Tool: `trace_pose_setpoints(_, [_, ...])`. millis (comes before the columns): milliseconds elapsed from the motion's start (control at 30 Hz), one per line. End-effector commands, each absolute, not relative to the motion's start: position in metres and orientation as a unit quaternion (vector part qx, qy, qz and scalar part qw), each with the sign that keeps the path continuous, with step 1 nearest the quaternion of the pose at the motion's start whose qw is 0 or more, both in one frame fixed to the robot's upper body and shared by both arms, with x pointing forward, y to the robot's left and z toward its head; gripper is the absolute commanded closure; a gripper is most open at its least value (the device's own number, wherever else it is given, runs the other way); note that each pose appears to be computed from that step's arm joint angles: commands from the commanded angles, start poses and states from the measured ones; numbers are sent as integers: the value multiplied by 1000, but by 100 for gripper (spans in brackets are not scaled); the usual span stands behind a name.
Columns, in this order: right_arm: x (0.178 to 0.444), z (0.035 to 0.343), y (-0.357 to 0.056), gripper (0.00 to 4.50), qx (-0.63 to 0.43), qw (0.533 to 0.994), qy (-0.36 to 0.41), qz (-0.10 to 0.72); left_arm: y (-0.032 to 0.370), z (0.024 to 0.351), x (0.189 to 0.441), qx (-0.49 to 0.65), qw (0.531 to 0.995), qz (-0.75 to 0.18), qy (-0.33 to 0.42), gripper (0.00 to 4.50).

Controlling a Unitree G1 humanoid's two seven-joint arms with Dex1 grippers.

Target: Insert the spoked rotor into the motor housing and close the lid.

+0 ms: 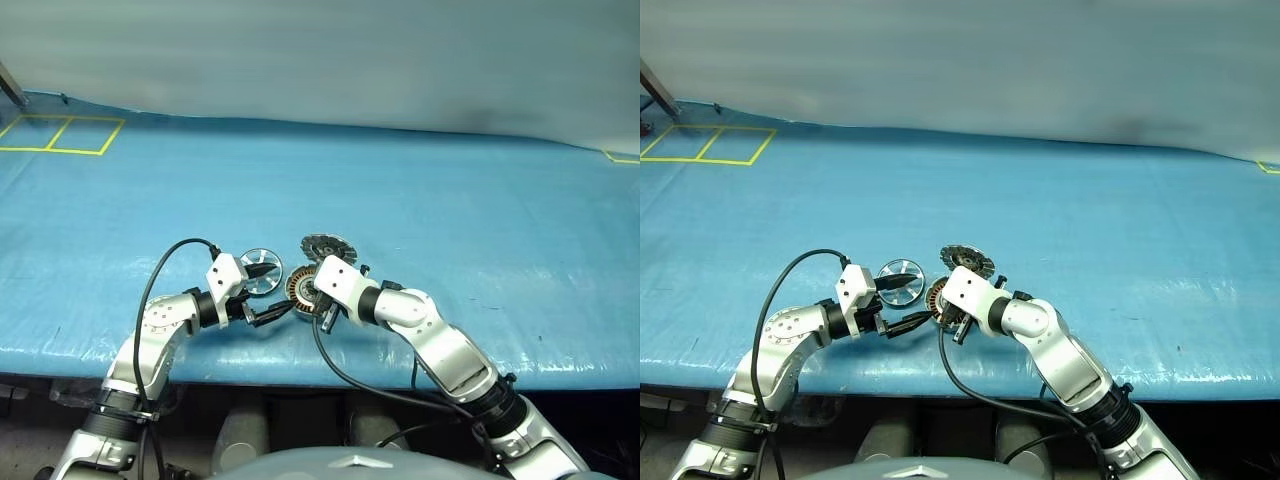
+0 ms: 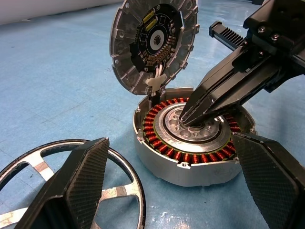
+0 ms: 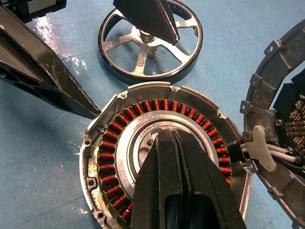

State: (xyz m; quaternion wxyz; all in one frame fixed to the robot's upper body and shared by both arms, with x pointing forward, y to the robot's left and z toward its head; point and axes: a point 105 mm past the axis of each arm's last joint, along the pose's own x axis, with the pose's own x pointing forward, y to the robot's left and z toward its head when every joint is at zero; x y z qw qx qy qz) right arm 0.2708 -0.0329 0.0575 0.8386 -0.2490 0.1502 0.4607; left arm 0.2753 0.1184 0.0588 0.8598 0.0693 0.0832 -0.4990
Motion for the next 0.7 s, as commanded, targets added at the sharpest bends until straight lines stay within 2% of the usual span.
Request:
trace_pose_setpoints(33, [256, 7, -55, 445, -253, 816, 260, 451, 119, 69, 278, 74, 861, -499, 62, 0])
trace_pose_setpoints(700, [249, -9, -64, 445, -255, 807, 294, 444, 121, 67, 276, 71, 863, -496, 65, 0])
